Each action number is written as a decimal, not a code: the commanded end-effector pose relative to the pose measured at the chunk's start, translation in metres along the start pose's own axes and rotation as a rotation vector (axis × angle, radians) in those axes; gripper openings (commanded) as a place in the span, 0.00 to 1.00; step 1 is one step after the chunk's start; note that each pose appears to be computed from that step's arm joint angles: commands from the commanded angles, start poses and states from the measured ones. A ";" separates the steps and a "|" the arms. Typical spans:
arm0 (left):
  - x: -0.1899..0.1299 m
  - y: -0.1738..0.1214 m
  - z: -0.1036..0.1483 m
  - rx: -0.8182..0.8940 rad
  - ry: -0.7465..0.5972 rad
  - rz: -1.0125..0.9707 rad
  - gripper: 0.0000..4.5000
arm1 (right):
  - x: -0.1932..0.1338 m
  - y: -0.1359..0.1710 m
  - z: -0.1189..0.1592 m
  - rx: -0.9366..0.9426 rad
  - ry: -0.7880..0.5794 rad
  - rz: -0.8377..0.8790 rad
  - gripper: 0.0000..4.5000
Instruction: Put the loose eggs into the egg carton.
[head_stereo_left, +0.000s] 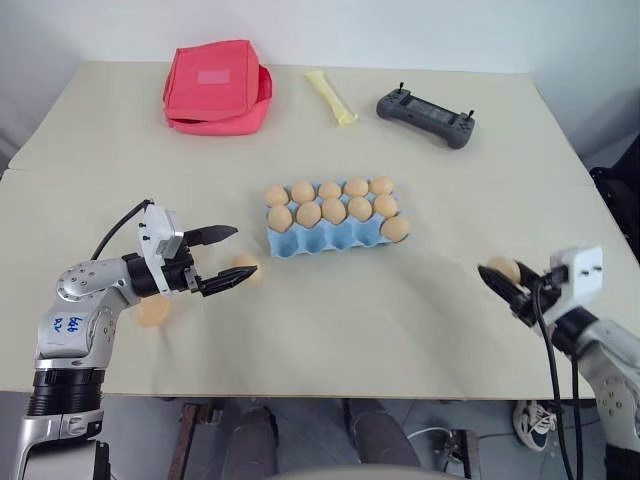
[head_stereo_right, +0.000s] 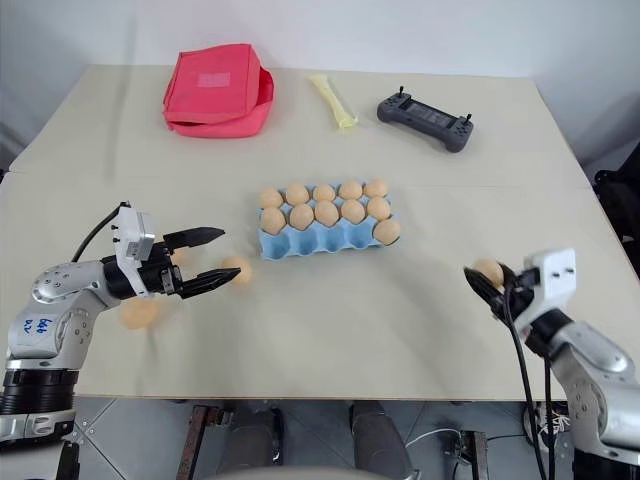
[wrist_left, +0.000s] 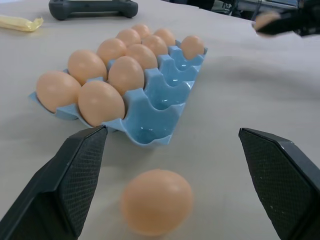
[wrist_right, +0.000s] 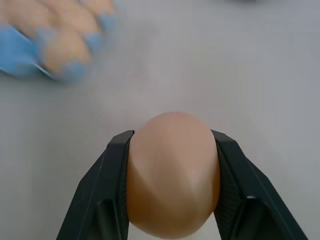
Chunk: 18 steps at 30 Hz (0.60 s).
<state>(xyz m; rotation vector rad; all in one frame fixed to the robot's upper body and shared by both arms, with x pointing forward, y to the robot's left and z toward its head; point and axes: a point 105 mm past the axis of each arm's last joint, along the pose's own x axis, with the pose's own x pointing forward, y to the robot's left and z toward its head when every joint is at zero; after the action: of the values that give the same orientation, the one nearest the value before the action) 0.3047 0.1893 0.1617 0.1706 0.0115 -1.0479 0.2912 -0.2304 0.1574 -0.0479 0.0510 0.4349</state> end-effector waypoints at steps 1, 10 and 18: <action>0.000 -0.002 0.015 0.048 -0.041 0.001 1.00 | 0.022 0.033 0.022 -0.038 -0.045 0.113 0.37; -0.004 -0.005 0.015 0.049 -0.048 0.033 1.00 | 0.094 0.086 0.044 -0.058 -0.120 0.247 0.37; -0.007 -0.005 0.016 0.057 -0.048 0.061 1.00 | 0.126 0.095 0.028 -0.093 -0.085 0.267 0.37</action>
<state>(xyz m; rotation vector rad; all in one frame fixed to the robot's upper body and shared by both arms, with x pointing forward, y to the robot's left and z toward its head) 0.3001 0.1919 0.1646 0.1856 -0.0133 -0.9875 0.3660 -0.0939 0.1599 -0.0922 0.0170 0.6907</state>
